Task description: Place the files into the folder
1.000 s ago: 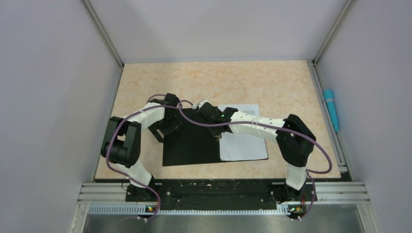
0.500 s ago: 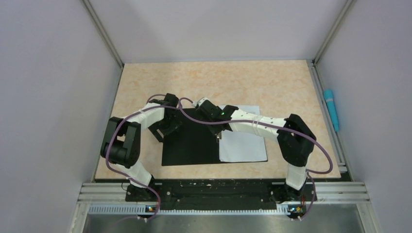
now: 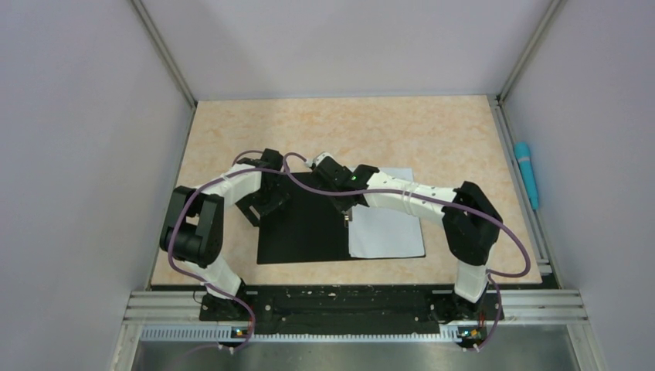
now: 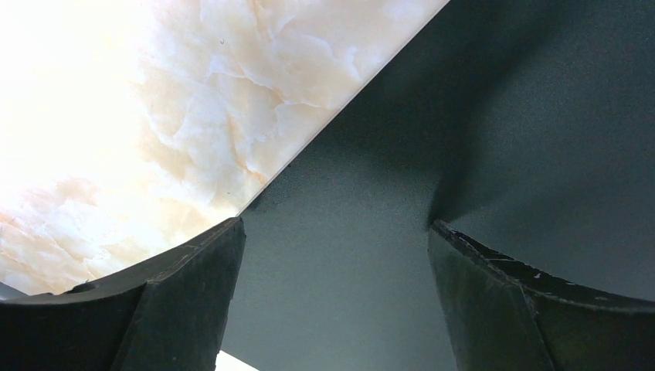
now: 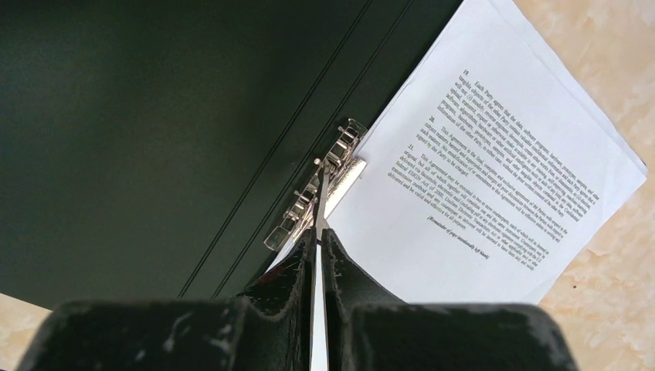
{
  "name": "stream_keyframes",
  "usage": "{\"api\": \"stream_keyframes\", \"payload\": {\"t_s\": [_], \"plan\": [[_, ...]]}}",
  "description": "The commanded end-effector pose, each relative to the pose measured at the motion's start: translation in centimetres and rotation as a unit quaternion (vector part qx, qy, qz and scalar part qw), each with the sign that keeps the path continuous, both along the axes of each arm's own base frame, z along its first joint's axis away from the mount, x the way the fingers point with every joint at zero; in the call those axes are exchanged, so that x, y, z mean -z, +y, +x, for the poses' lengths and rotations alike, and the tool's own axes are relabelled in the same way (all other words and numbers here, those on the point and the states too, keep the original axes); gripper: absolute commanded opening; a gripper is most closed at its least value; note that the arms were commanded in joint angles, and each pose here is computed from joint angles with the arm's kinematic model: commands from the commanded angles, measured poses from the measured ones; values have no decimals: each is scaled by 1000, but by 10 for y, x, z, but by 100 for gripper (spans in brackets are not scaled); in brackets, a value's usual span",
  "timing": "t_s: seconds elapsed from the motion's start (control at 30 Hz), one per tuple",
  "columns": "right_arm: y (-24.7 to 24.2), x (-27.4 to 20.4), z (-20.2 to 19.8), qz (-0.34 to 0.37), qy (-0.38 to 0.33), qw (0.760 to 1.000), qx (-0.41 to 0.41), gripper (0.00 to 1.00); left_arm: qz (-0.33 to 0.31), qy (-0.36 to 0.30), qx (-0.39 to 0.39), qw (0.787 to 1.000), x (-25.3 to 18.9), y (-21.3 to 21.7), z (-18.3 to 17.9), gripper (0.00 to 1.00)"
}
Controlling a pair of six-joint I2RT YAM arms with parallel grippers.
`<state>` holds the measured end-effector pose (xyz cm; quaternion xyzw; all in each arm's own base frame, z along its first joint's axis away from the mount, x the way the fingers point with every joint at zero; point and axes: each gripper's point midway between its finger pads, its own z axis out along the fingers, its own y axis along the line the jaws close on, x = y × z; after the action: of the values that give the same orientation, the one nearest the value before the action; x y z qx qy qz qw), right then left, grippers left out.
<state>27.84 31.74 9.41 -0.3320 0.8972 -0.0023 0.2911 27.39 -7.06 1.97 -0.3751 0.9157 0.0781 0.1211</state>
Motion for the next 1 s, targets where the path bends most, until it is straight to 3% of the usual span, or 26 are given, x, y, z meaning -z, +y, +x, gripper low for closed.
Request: {"api": "stream_keyframes", "payload": {"t_s": [0.0,0.63,0.8,0.97], "plan": [[8,-29,4,23,-25,999,-1,6,43,79,-3,996,33,18,-38,93],[8,-21,-4,25,-9,1000,-7,6,44,83,-5,996,33,17,-38,93],[9,-34,2,33,-28,999,-1,19,43,83,-5,996,33,17,-38,93],[14,-42,8,36,-39,999,0,20,42,83,-4,996,33,17,-38,92]]}}
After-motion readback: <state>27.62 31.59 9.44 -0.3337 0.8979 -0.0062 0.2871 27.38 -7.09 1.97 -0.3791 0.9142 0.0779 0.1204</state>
